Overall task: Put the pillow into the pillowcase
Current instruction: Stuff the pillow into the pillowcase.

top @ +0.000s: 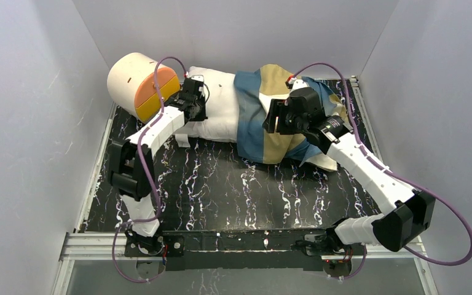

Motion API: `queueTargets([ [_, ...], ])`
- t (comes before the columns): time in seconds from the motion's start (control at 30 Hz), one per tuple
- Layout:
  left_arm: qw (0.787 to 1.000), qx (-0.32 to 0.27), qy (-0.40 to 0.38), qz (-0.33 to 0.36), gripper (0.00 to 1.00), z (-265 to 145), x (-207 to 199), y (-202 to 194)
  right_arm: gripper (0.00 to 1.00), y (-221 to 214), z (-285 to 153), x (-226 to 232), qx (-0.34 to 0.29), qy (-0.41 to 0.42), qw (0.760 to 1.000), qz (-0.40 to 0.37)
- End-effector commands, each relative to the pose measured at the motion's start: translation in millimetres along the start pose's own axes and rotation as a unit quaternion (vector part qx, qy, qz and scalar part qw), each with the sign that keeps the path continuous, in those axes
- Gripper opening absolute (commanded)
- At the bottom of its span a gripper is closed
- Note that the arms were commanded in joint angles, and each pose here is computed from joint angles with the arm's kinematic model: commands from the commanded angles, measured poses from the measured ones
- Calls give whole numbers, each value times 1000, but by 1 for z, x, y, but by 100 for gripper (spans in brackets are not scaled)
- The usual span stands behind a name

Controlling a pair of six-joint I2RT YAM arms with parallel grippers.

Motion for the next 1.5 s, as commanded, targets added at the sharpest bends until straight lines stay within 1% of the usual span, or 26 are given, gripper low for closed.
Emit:
queueTargets([
  [0.0,998,-23,-41,-38,0,-63,-25,-11,68,-6,9,2,6,8,1000,-19],
  [0.17,994,-31,-76,-71,0,-102,-43,-25,67,-4,18,15,9,20,999,-28],
  [0.3,991,-40,-94,-89,0,-122,-47,-33,67,-11,28,6,24,-32,999,-34],
  [0.4,989,-44,-103,-92,0,-129,-48,-35,63,-23,35,-1,40,-53,997,-38],
  [0.5,989,-43,-111,-93,0,-132,-49,-35,58,-30,41,4,46,-32,998,-36],
  [0.57,988,-44,-118,-94,0,-134,-51,-35,54,-30,45,6,48,-35,998,-37],
  [0.63,986,-44,-128,-99,0,-136,-52,-37,48,-28,49,6,50,-46,997,-46],
  [0.77,981,-49,-149,-113,0,-142,-55,-37,29,-24,59,5,56,-69,994,-62],
  [0.83,979,-54,-157,-116,0,-146,-56,-36,14,-21,62,8,58,-73,993,-67],
  [0.87,979,-54,-159,-117,0,-147,-56,-36,3,-19,63,10,58,-72,993,-69],
  [0.9,978,-55,-160,-118,0,-148,-56,-37,1,-16,62,14,55,-68,994,-71],
  [1.03,976,-55,-170,-127,0,-151,-57,-39,1,-4,56,45,46,-5,996,-78],
  [1.1,976,-58,-169,-128,0,-152,-57,-40,1,1,51,60,36,10,996,-83],
  [1.17,976,-61,-164,-127,0,-152,-54,-42,1,2,46,61,35,-12,996,-81],
  [1.23,977,-62,-164,-125,0,-153,-54,-42,1,2,43,51,29,-57,995,-71],
  [1.27,976,-63,-166,-125,0,-154,-54,-42,6,2,40,44,21,-82,994,-68],
  [1.33,975,-64,-171,-126,0,-157,-54,-41,25,-1,34,30,6,-122,990,-66],
  [1.37,975,-64,-172,-126,0,-158,-54,-41,32,-1,29,25,-4,-139,988,-66],
  [1.47,974,-64,-176,-128,0,-160,-55,-41,43,-4,25,12,-15,-177,982,-70],
])
Point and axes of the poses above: each gripper's point midway between its finger pads, its own z axis out along the fingers, its own x axis along the line the jaws close on, y = z × x, the point moved 6 cm from there along -z, back along the fingers, and after that the axes turned 10 degrees about -z, right-handed, at the moved point
